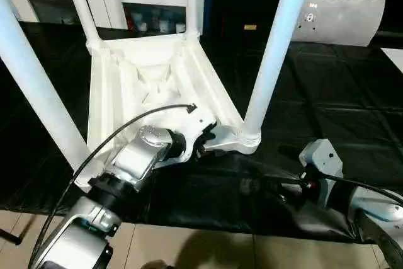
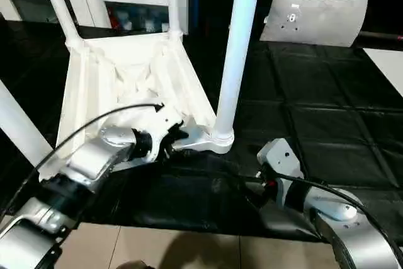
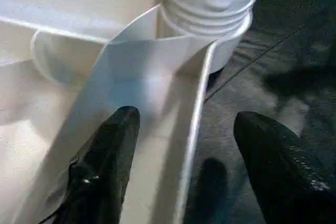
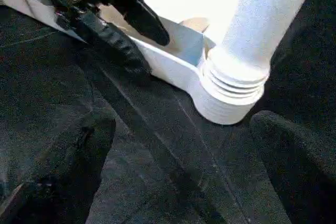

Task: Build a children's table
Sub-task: Rotate table base

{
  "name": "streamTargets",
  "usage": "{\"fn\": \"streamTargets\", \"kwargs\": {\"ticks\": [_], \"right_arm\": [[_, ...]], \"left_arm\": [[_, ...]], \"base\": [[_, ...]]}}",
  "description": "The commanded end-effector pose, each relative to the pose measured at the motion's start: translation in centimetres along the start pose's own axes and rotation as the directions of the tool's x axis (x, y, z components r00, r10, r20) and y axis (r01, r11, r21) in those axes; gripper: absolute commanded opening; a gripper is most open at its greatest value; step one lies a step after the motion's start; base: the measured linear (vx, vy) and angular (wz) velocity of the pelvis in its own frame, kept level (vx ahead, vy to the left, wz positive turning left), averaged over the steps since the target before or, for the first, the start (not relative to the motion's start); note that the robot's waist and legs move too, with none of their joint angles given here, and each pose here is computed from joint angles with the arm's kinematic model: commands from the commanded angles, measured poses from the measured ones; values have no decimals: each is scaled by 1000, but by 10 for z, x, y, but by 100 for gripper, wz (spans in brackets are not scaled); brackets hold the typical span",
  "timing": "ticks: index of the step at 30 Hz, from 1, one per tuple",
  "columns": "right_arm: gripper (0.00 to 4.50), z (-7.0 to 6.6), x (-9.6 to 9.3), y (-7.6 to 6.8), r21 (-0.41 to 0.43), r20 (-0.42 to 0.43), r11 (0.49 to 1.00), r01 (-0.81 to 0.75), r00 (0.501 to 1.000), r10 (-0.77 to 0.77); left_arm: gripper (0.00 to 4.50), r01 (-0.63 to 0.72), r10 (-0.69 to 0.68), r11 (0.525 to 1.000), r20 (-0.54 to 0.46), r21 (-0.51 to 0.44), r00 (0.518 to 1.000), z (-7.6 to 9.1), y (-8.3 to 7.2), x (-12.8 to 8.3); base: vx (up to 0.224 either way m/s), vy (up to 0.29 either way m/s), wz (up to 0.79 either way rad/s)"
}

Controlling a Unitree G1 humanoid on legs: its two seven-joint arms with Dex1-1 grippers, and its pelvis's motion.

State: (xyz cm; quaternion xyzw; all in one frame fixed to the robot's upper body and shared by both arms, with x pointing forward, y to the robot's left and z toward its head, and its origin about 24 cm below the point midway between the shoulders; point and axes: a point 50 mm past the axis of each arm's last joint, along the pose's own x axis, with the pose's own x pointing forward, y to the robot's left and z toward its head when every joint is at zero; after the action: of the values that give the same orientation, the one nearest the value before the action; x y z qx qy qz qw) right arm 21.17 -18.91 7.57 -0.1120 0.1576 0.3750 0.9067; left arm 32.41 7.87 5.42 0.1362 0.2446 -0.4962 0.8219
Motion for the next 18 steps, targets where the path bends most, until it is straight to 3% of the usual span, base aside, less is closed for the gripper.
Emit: {"fn": "streamTargets", "kwargs": {"ticks": [1, 18], "right_arm": [[450, 3, -2, 1, -18, 6, 1000, -7, 1000, 8], [450, 3, -3, 3, -15, 6, 1000, -7, 1000, 7]], "left_arm": [[288, 2, -2, 999, -12, 45, 1000, 3, 3, 2], [152, 67, -67, 994, -3, 87, 998, 5, 3, 9]], "base": [[0, 0, 0], [0, 0, 0]]}}
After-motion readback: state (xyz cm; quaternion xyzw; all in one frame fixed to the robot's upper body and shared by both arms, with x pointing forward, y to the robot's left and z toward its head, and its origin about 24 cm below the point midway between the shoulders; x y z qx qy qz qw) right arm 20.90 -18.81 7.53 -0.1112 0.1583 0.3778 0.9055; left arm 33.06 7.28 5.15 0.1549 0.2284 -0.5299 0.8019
